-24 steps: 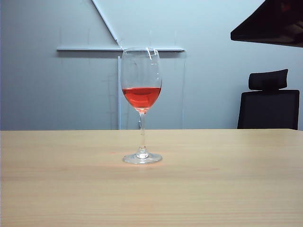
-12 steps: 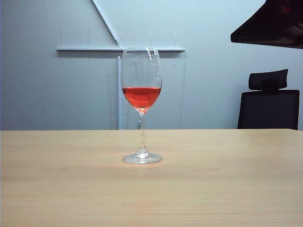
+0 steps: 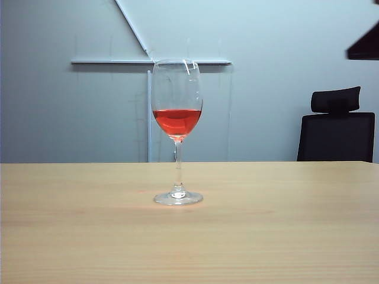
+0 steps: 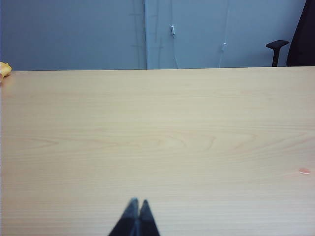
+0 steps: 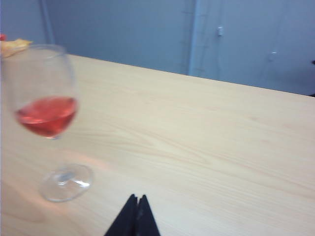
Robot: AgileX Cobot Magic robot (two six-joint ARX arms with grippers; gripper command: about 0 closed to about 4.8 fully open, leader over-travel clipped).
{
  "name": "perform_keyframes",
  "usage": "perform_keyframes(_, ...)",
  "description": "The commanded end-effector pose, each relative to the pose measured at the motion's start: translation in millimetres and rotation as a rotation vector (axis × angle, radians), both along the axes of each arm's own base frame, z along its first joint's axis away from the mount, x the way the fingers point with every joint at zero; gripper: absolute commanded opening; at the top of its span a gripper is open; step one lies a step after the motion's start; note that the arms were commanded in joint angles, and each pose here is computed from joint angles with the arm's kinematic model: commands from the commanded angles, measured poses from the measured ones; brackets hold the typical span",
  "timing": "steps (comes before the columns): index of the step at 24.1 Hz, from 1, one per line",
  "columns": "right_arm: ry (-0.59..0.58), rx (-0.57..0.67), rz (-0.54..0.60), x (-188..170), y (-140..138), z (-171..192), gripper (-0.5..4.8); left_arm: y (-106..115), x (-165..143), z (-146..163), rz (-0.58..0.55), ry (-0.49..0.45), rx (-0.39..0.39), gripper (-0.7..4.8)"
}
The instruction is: Gently pick up the goblet, rotate it counterclockwise for two full turns (viewing from above), and then place it back on the table.
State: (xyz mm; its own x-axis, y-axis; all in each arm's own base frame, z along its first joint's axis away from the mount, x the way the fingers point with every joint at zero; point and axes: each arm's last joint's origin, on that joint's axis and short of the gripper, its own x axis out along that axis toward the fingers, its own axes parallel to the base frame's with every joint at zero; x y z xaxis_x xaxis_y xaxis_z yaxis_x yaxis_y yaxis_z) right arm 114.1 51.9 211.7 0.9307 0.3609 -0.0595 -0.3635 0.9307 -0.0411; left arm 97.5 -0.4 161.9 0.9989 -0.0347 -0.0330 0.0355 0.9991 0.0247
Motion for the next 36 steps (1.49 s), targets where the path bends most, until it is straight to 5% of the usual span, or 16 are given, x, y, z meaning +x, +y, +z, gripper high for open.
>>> perform_keyframes(1, -0.035, 0.018, -0.017, -5, -15, -3, -0.06, 0, 0, 2, -0.004, -0.015, 0.000, -0.05)
perform_keyframes(22, -0.132, 0.093, -0.311, -17, -51, -39, -0.06, 0, 0, 2, -0.004, -0.014, 0.000, -0.05)
perform_keyframes(36, -0.124, 0.090, -0.323, -17, -52, -40, -0.06, 0, 0, 2, -0.004, -0.015, 0.000, -0.05)
